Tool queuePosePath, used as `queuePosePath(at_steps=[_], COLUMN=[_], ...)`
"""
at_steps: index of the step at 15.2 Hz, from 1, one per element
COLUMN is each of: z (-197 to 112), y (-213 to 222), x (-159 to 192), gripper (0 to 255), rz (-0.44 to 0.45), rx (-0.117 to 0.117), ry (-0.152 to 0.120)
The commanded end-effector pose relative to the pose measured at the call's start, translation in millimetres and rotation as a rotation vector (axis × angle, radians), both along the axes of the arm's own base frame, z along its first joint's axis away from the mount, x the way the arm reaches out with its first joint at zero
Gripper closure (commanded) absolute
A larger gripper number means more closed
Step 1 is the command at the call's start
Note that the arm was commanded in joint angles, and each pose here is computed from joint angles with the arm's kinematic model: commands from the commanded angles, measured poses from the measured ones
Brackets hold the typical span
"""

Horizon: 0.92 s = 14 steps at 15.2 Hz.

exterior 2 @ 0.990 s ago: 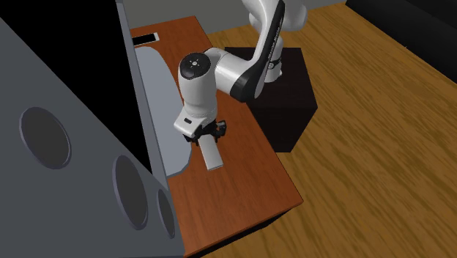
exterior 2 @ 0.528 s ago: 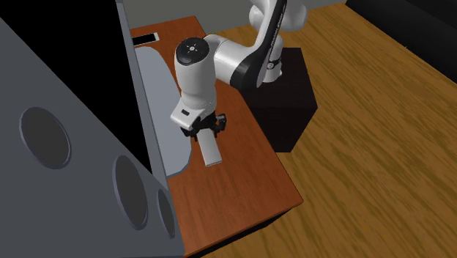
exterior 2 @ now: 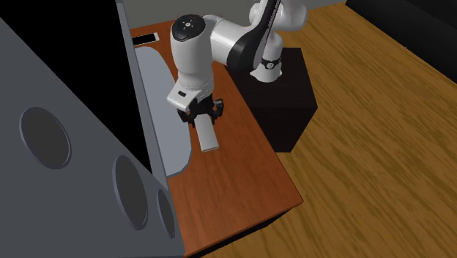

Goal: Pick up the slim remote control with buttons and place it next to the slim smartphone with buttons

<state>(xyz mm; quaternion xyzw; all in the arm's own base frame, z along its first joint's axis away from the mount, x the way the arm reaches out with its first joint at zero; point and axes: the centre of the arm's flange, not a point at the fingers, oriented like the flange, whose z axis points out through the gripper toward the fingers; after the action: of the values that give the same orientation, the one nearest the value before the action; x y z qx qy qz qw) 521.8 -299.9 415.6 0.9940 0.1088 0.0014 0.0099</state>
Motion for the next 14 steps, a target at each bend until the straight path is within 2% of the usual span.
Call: queuePosePath(at_steps=[1, 14], z=[-0.9, -0.1], y=[-10.1, -55.9], x=[-26.3, -191.7], gripper=[255, 255], rz=[0.000, 0.000], rx=[0.000, 0.000], ry=[-0.001, -0.001])
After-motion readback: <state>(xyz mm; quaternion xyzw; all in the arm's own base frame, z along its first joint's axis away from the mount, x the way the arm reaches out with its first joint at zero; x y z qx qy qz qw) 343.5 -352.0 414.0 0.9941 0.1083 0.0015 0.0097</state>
